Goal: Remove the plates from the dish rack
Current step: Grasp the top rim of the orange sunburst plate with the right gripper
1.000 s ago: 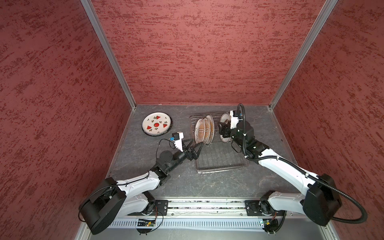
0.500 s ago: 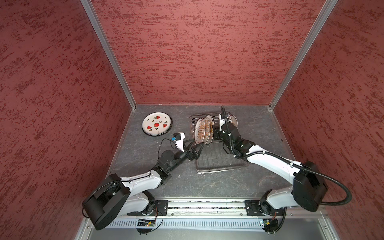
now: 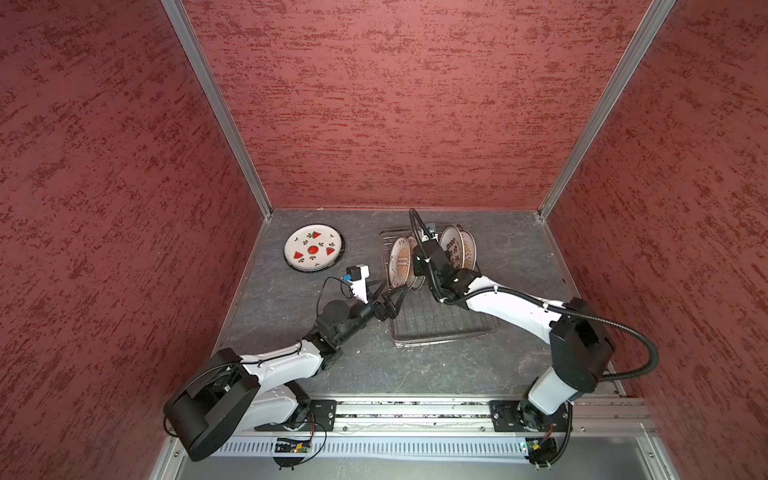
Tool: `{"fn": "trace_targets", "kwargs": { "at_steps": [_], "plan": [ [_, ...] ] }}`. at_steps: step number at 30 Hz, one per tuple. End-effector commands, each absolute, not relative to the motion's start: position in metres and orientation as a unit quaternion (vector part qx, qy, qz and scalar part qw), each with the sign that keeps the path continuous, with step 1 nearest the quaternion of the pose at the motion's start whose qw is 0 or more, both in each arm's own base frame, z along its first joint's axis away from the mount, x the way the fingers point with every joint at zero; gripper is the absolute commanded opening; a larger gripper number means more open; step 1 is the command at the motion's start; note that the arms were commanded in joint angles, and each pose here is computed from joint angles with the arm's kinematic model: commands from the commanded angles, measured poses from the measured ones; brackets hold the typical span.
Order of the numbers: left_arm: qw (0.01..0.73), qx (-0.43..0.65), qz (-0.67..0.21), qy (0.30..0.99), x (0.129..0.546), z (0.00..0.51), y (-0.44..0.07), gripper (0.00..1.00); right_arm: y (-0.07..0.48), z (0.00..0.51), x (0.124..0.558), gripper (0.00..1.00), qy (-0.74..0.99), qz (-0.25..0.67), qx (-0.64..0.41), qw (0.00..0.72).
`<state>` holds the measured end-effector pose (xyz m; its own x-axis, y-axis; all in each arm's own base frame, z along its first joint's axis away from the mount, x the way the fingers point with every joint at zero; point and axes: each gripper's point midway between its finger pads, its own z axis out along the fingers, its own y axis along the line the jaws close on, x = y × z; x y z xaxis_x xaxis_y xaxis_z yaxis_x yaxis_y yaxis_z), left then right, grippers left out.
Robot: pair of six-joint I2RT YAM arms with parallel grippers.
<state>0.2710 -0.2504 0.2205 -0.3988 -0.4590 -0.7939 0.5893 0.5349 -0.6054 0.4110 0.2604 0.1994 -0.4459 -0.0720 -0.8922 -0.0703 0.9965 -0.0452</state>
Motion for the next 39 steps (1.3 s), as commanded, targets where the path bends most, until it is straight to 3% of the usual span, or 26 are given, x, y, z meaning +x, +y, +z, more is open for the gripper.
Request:
{"fn": "trace_targets", "kwargs": {
  "at_steps": [1, 14, 39],
  "plan": [
    [0.555, 0.042, -0.476, 0.681, 0.270, 0.226, -0.246, 0.99, 0.247, 0.193, 0.414, 0.26, 0.853, -0.071, -0.027, 0.516],
    [0.580, -0.006, -0.440, 0.686, 0.271, 0.221, -0.217, 0.99, 0.254, 0.199, 0.423, 0.13, 0.846, -0.080, -0.025, 0.527],
    [0.588, -0.010, -0.435, 0.682, 0.268, 0.223, -0.210, 0.99, 0.248, 0.279, 0.417, 0.06, 0.794, -0.137, -0.019, 0.592]
  ]
}}
